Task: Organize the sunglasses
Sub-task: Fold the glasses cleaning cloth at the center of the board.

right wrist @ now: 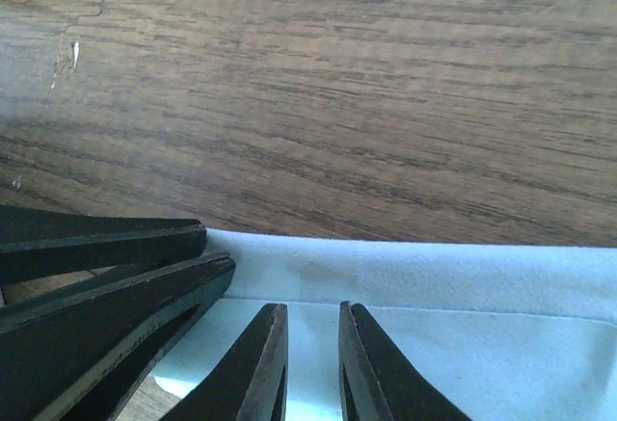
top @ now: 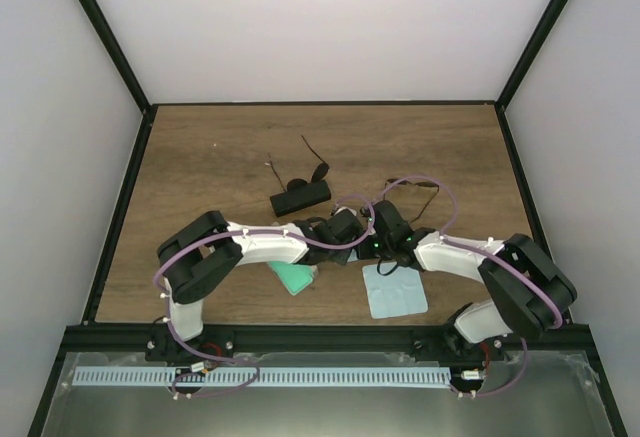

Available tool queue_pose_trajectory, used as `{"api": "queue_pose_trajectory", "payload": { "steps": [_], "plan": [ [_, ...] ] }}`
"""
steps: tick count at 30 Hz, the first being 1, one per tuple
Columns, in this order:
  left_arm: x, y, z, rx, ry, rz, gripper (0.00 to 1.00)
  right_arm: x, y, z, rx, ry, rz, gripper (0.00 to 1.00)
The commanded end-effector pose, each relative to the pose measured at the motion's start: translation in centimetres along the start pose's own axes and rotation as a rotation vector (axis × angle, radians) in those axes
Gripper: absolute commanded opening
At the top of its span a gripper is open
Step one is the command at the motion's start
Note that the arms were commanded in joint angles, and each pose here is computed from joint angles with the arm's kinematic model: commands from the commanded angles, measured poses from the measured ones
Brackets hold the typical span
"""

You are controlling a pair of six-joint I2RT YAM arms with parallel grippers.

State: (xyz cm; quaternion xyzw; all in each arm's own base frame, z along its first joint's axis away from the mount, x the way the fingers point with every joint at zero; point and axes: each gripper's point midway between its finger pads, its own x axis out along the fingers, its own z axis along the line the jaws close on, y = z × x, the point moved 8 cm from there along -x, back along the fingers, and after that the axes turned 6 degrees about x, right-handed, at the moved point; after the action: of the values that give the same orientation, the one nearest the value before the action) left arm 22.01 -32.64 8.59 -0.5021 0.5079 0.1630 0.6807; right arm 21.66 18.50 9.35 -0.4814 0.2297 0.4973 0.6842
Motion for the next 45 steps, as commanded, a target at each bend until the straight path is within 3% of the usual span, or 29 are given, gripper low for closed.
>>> {"api": "queue_pose_trajectory", "payload": {
  "steps": [1, 15, 26, 45],
  "plan": [
    [0.5, -0.1, 0.1, -0.005, -0.010, 0.008, 0.13, -0.3, 0.3, 0.6, -0.033, -0.036, 0.013, 0.16],
    [0.5, -0.1, 0.2, -0.017, -0.003, 0.010, 0.13, -1.9, 1.4, 0.6, -0.053, -0.074, 0.038, 0.18],
    [0.8, 0.2, 0.1, -0.019, 0.011, 0.022, 0.13, -1.8, -0.4, 1.2, -0.053, -0.037, -0.012, 0.20],
    [0.9, 0.1, 0.2, -0.019, 0.006, 0.024, 0.13, -0.7, 1.5, 0.6, -0.049, -0.060, 0.063, 0.20]
  ]
}}
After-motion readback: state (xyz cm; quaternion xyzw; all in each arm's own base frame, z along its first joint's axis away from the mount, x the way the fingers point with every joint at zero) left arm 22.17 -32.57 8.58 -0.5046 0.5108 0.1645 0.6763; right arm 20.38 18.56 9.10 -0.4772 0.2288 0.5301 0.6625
